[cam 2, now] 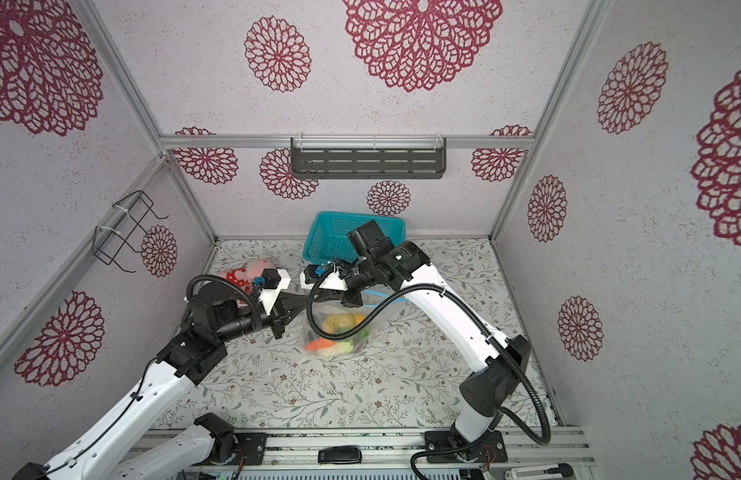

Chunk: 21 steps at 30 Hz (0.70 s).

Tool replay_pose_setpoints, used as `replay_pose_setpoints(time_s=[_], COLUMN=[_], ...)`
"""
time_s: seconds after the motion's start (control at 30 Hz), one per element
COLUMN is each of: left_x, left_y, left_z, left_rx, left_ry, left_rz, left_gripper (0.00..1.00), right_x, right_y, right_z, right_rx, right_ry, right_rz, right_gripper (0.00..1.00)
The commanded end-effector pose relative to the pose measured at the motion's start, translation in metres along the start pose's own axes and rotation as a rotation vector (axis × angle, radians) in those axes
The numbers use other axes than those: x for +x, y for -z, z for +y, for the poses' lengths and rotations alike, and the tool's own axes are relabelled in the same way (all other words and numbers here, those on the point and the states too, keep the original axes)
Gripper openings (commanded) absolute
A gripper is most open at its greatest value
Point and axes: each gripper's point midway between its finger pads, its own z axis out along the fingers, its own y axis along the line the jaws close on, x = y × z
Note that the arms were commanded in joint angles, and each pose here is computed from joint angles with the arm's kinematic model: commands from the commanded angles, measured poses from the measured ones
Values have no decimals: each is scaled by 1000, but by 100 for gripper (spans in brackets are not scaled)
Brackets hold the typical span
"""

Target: Place the food in the zip-top bag and seal the zipper

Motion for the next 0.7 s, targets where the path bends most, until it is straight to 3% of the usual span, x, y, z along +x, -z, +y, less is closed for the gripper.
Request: replay_pose_setpoints(time_s=[0.0,0.67], left_x=[-4,-1], left_y=[7,32], left_z=[14,44], left_rx=[-98,-309], left_ry=[-38,-57], left_rz=[-21,-12], left_gripper=[0,0], right_x=[2,28], right_y=[20,39], right_z=[-7,-16], right_rx=[79,179], right_ry=[-24,-82], right_rz=[37,173], right_gripper=[6,6])
